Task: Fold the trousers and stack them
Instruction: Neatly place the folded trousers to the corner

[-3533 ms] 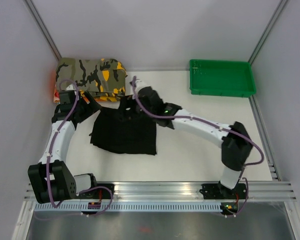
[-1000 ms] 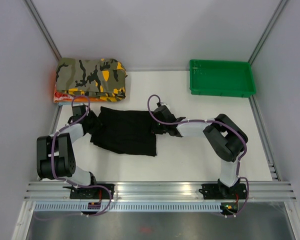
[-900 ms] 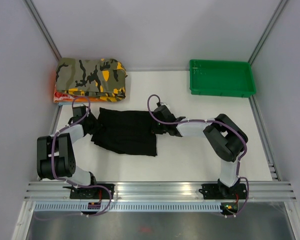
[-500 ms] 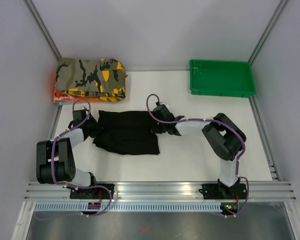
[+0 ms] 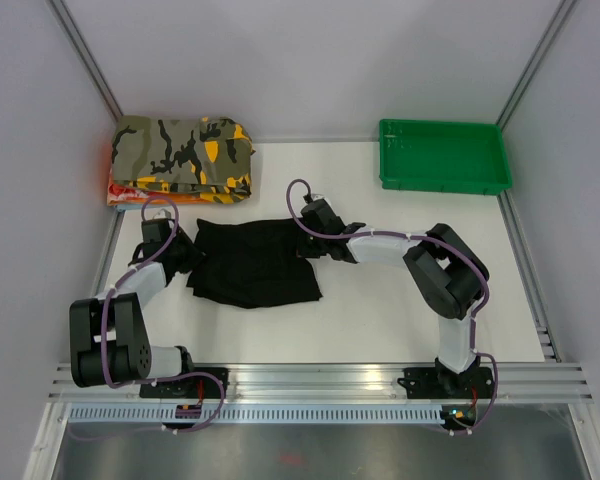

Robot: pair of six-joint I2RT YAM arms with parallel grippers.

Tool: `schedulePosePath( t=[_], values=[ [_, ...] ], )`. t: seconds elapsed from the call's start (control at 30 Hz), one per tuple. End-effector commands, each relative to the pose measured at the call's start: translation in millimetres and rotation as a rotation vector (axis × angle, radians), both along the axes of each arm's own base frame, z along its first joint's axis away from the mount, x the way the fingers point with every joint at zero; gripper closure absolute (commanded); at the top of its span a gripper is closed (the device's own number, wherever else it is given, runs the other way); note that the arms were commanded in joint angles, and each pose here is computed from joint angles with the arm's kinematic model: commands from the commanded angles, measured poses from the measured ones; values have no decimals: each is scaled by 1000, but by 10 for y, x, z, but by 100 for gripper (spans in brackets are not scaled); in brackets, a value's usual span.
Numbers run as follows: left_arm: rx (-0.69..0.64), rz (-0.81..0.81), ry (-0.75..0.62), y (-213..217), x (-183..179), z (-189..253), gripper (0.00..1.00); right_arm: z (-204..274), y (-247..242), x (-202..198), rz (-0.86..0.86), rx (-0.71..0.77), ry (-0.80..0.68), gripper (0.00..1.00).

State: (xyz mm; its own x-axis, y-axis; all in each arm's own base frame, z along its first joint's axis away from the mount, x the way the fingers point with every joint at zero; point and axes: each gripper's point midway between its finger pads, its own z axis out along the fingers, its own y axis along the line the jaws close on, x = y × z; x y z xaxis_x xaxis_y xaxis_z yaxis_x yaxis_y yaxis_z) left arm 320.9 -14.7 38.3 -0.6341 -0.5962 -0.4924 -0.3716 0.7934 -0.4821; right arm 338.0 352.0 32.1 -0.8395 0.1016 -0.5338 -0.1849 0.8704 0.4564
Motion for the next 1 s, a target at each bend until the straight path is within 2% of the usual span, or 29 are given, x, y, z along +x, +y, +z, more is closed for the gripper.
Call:
schedulePosePath(
  t=[0.0, 0.17, 0.27, 0.37, 0.57, 0.73, 0.93, 0.97],
  values=[
    [-11, -15, -108, -44, 154, 316, 98, 552, 289, 274, 74, 84, -138, 100],
    [19, 11, -174, 65, 328, 570, 98, 1109, 444, 479, 116, 127, -276, 100],
    [30, 34, -212, 144, 423, 775, 98, 1318, 452, 535, 111, 137, -298, 100],
    [49, 54, -221, 209, 473, 899, 98, 1409, 443, 616, 101, 141, -310, 100],
    [62, 62, -234, 246, 489, 1044, 98, 1280, 379, 712, 103, 173, -238, 100],
    [86, 74, -307, 374, 567, 1461, 98, 1522, 403, 769, 124, 185, -273, 100],
    [96, 90, -425, 569, 674, 2059, 98, 1964, 562, 861, 176, 232, -324, 100],
    [101, 93, -456, 603, 711, 2224, 98, 2152, 613, 905, 183, 255, -354, 100]
  ],
)
